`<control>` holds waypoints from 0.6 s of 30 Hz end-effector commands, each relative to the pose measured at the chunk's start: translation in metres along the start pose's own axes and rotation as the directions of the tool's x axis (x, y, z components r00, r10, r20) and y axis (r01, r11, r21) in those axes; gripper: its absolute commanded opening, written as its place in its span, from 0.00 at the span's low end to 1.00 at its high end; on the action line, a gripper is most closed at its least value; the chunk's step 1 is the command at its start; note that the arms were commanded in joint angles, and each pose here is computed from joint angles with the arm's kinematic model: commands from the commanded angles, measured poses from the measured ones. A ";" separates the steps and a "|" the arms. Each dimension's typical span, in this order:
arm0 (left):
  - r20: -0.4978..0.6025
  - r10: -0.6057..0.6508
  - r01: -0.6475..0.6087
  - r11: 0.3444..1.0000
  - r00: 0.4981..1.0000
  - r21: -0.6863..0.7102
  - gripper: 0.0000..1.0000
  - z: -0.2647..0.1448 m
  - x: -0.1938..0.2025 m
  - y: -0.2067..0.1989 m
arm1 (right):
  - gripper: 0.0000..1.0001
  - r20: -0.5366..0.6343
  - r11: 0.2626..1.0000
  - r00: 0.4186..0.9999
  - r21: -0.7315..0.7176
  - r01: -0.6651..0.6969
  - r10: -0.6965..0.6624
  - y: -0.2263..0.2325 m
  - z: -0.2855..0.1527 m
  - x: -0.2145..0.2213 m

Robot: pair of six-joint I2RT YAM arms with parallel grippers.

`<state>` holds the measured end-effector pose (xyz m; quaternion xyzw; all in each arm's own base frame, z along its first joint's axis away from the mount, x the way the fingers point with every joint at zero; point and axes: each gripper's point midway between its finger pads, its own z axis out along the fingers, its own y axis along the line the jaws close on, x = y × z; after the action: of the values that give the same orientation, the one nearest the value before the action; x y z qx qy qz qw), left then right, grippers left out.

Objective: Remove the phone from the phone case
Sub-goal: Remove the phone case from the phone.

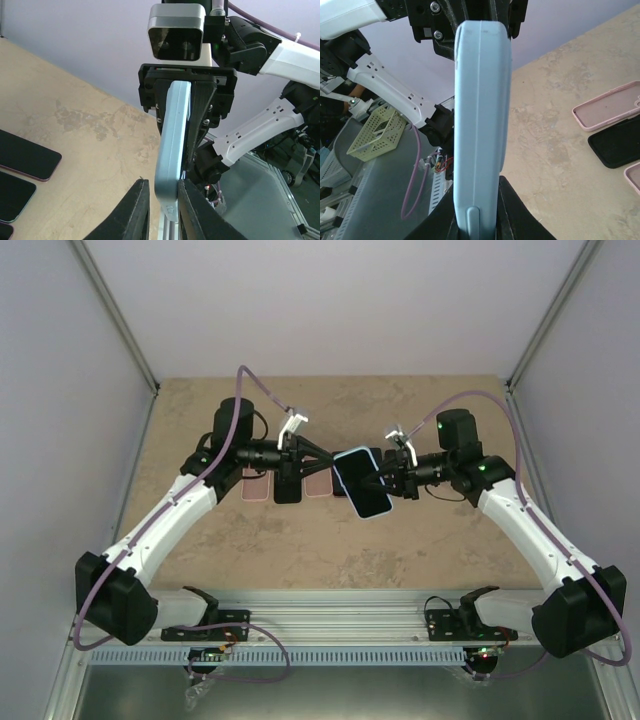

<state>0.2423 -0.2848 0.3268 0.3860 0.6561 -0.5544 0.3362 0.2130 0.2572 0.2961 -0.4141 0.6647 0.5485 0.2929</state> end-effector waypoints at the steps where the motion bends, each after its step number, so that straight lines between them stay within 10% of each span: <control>1: 0.014 0.002 0.000 0.995 1.000 -0.101 0.15 0.001 -0.009 0.019 | 0.00 0.028 0.993 0.997 -0.090 0.073 -0.071 0.026 -0.003 -0.011; 18: -0.003 -0.013 0.012 0.991 1.000 -0.134 0.12 0.003 0.001 0.032 | 0.01 0.032 0.983 0.995 -0.155 0.098 -0.094 0.041 -0.004 -0.013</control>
<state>0.2476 -0.2877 0.3194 0.3770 0.6741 -0.5406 0.3336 0.2152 0.2533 0.2900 -0.4034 0.6796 0.5417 0.2862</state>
